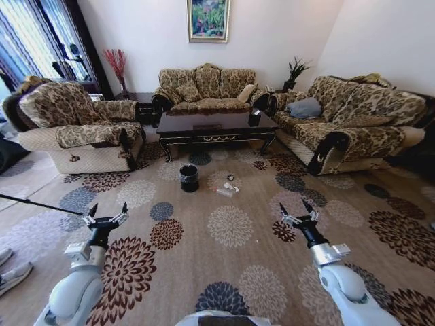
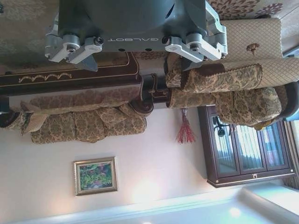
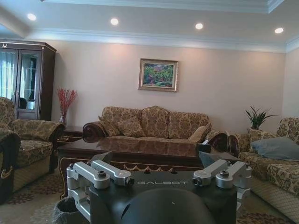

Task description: Move to the front of the table and pick up the trash from the floor, then place it into the trash bin.

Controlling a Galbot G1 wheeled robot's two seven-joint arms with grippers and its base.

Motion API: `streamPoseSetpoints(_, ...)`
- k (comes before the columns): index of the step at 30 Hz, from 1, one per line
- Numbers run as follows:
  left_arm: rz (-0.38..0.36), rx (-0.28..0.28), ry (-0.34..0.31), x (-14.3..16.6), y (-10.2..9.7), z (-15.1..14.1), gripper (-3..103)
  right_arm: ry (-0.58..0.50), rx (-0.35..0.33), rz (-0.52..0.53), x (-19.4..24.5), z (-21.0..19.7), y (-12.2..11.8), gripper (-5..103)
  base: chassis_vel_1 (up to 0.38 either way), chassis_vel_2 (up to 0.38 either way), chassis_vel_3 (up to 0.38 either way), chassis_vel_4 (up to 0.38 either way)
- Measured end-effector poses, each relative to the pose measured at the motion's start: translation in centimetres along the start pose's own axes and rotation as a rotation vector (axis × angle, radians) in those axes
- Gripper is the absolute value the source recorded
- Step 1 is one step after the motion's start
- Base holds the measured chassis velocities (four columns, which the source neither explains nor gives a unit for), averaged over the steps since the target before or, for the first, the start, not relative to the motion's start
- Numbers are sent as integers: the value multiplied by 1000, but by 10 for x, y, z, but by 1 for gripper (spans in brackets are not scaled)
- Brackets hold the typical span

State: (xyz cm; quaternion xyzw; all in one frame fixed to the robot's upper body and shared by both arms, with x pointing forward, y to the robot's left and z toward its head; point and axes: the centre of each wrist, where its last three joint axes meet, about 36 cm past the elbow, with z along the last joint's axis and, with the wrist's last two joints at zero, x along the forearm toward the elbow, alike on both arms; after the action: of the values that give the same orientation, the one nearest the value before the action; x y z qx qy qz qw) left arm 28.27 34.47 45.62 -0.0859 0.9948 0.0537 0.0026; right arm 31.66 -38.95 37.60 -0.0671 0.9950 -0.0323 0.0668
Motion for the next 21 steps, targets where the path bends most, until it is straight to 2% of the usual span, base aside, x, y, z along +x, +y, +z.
streamPoseSetpoints(14, 30, 5, -12, 9, -12, 4, 100, 12, 17, 6, 9, -5, -7, 100, 0, 0, 0, 0)
streamPoseSetpoints(17, 42, -14, -17, 10, -13, 3, 100, 11, 18, 7, 9, -6, -7, 100, 0, 0, 0, 0)
streamPoseSetpoints(19, 52, -49, -47, 10, -18, -3, 100, 5, 16, 11, 7, -8, -6, 100, 0, 0, 0, 0)
streamPoseSetpoints(21, 23, -57, -25, 13, -26, -11, 100, 4, -2, 16, 5, -11, -3, 100, 0, 0, 0, 0)
